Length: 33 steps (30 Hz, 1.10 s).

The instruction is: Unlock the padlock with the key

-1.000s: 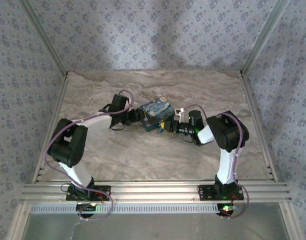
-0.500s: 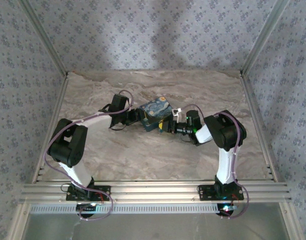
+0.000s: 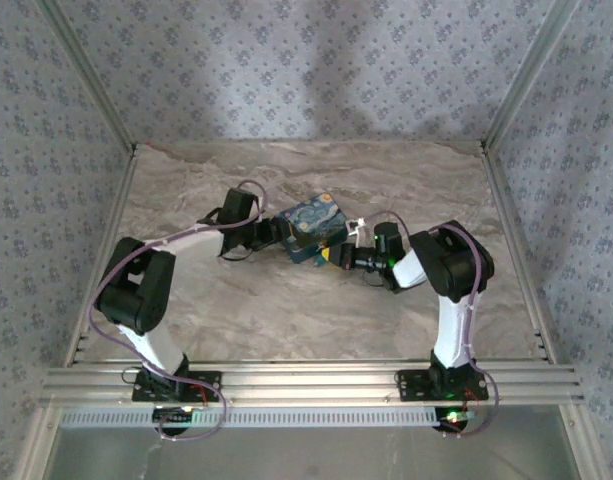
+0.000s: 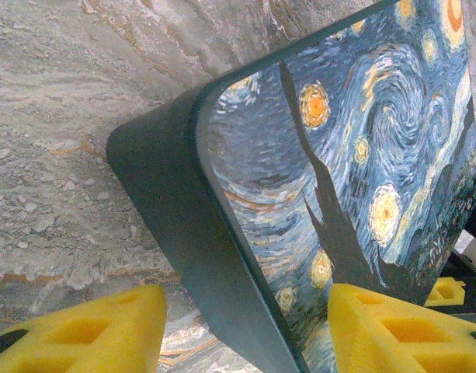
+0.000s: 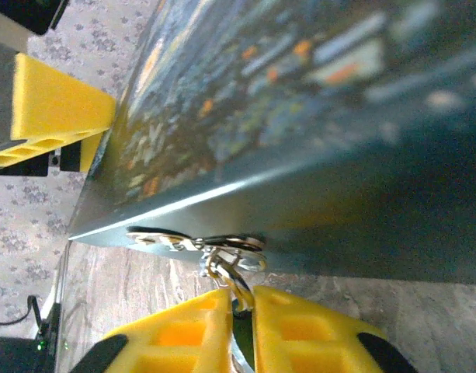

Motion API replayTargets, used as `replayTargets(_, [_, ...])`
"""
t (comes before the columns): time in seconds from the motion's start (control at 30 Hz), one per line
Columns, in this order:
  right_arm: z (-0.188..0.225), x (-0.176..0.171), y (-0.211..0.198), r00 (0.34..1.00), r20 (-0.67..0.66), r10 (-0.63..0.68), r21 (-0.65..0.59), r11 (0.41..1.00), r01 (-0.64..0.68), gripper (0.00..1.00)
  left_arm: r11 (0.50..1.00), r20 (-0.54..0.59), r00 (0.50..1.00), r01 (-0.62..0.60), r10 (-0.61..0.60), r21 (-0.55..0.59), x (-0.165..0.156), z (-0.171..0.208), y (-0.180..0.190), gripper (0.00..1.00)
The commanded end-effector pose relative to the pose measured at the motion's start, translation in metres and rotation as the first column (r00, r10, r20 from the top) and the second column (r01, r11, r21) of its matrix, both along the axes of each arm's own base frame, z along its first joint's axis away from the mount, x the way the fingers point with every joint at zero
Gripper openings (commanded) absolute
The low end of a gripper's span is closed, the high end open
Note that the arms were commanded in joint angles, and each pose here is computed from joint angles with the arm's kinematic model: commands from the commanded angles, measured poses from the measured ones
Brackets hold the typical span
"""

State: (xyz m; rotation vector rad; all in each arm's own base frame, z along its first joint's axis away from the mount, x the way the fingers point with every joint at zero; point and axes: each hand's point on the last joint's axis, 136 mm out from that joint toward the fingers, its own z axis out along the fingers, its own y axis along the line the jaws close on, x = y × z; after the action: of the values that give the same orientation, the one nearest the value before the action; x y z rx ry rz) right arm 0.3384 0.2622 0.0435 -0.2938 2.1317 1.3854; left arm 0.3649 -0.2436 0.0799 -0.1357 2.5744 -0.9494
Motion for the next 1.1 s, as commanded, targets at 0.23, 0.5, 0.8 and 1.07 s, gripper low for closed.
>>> replayTargets(0.23, [0.020, 0.010, -0.012, 0.996, 0.005, -0.090, 0.043, 0.995, 0.090, 0.00, 0.998, -0.054, 0.998, -0.006, 0.009, 0.056, -0.020, -0.014, 0.008, 0.57])
replayTargets(0.5, [0.036, 0.020, -0.016, 0.986, -0.018, -0.168, 0.128, 0.977, 0.169, 0.00, 0.998, -0.054, 0.999, 0.003, 0.001, 0.061, -0.025, -0.015, 0.005, 0.57])
replayTargets(0.8, [0.036, 0.021, -0.037, 0.969, -0.005, -0.246, 0.078, 0.966, 0.246, 0.00, 0.999, -0.030, 1.000, -0.008, 0.010, 0.048, -0.022, -0.003, 0.008, 0.60])
replayTargets(1.07, [0.040, 0.003, -0.060, 0.964, 0.021, -0.267, -0.063, 0.962, 0.267, 0.00, 0.998, 0.094, 0.995, -0.047, 0.044, 0.029, -0.010, 0.050, 0.020, 0.73])
